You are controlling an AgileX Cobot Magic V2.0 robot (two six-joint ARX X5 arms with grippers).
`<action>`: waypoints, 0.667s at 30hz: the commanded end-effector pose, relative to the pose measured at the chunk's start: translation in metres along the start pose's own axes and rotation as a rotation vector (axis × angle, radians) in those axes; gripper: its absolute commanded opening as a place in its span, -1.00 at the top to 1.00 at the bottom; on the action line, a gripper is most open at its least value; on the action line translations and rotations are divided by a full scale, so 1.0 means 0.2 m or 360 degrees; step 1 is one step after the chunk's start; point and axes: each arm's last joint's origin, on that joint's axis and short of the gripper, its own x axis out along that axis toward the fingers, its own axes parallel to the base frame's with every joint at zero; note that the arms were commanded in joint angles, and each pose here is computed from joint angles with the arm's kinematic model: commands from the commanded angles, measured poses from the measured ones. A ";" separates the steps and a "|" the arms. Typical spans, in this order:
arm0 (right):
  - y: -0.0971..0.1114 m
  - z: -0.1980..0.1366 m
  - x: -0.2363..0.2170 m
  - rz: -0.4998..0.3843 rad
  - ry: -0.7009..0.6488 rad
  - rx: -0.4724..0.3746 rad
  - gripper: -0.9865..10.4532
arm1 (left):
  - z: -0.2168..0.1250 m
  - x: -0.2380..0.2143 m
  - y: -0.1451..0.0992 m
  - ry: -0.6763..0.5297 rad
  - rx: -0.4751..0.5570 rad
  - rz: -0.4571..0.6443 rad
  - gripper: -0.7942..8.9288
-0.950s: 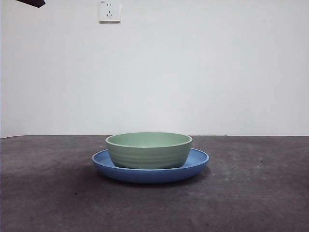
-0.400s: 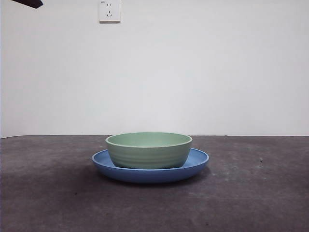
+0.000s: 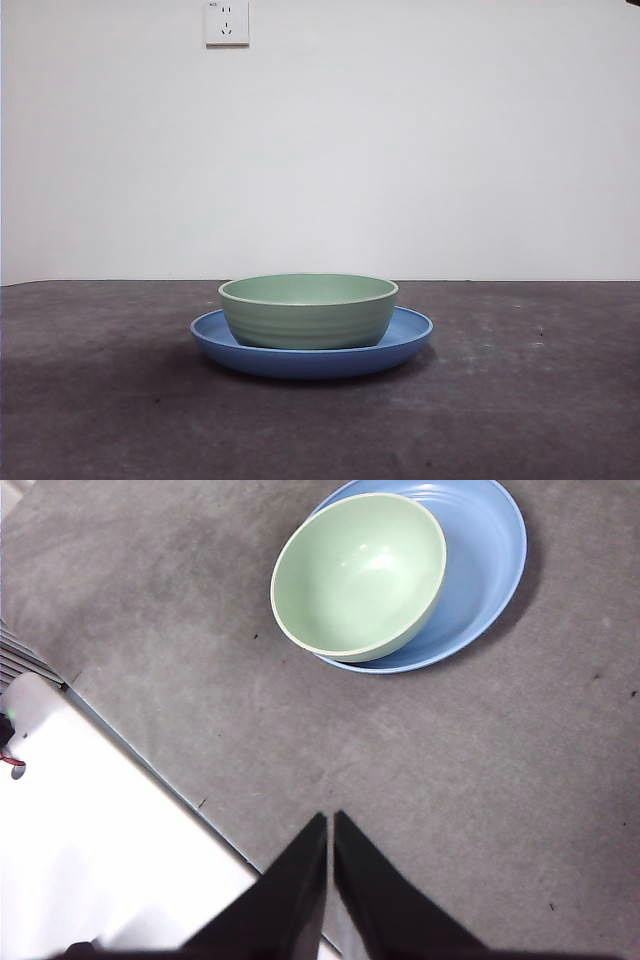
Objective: Place the green bowl on the blue plate
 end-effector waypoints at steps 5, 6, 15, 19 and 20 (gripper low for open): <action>0.01 0.02 -0.01 0.0013 -0.0028 -0.0034 0.82 | 0.01 0.00 0.00 -0.0011 0.0020 -0.0012 0.82; 0.01 0.02 -0.01 0.0012 -0.0028 -0.0034 0.82 | 0.01 0.00 0.00 -0.0011 0.0019 -0.0011 0.82; 0.01 0.02 -0.01 0.0012 -0.0028 -0.0034 0.82 | 0.01 -0.01 -0.01 -0.0021 0.0026 -0.0012 0.82; 0.01 0.02 -0.01 0.0012 -0.0028 -0.0034 0.82 | 0.01 -0.06 -0.02 -0.0119 0.0084 0.0045 0.82; 0.01 0.02 -0.01 0.0012 -0.0028 -0.0034 0.82 | 0.02 -0.08 -0.02 -0.0196 0.0136 0.0112 0.82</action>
